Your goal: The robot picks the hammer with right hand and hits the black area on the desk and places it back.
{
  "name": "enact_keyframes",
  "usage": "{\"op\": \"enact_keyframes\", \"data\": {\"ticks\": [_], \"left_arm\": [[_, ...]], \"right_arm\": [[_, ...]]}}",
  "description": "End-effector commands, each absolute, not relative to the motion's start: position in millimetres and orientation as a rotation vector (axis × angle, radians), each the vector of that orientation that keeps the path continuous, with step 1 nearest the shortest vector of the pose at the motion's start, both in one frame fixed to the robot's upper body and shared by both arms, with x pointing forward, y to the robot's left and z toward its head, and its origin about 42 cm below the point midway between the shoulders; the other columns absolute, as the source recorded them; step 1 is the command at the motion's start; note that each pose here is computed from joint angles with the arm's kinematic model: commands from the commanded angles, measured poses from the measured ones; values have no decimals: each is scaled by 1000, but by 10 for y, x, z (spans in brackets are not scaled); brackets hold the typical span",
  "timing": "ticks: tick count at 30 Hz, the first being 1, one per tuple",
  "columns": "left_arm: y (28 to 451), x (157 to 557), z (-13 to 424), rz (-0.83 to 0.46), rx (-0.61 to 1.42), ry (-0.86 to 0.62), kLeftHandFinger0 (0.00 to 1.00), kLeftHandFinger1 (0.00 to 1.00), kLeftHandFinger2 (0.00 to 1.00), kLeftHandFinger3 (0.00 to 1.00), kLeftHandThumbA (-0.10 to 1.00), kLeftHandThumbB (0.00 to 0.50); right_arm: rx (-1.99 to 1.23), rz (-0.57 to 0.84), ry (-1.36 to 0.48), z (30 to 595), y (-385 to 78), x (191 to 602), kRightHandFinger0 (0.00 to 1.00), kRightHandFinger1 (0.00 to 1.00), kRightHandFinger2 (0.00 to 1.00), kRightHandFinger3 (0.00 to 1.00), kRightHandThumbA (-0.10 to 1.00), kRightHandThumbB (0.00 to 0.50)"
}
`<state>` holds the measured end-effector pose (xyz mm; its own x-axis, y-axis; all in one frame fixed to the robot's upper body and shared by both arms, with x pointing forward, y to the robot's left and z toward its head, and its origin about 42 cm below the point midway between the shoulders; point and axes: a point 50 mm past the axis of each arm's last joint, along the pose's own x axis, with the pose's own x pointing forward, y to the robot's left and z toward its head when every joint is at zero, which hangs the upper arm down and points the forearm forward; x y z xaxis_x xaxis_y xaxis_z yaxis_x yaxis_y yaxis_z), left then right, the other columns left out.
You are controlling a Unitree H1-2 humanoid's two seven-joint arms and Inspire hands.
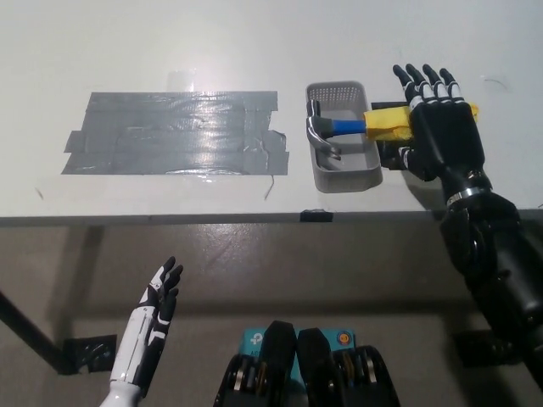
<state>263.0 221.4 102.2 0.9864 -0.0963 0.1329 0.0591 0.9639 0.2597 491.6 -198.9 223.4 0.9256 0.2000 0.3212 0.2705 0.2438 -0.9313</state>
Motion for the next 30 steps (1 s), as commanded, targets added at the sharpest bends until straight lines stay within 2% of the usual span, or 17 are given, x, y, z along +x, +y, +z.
{"op": "enact_keyframes", "data": {"ticks": [1, 6, 17, 25, 30], "left_arm": [[2193, 2676, 1197, -90, 261, -232, 1000, 1000, 1000, 1000, 1000, 52], [2191, 2676, 1196, -97, 255, -233, 1000, 1000, 1000, 1000, 1000, 47], [2184, 2690, 1219, -106, 248, -241, 1000, 1000, 1000, 1000, 1000, 10], [2191, 2711, 1235, -113, 261, -228, 1000, 1000, 1000, 1000, 1000, 49], [2193, 2713, 1236, -117, 257, -232, 1000, 1000, 1000, 1000, 1000, 44]], "right_arm": [[-1332, -109, -493, 2534, -1920, 5046, 1000, 1000, 1000, 1000, 762, 385], [-1332, -93, -477, 2500, -1915, 5064, 1000, 1000, 1000, 1000, 737, 390], [-1343, -84, -477, 2604, -1870, 5143, 1000, 1000, 1000, 1000, 784, 393], [-1350, -105, -493, 2688, -1843, 5207, 1000, 1000, 1000, 1000, 777, 401], [-1365, -96, -472, 2648, -1836, 5236, 1000, 1000, 1000, 1000, 793, 397]]}}
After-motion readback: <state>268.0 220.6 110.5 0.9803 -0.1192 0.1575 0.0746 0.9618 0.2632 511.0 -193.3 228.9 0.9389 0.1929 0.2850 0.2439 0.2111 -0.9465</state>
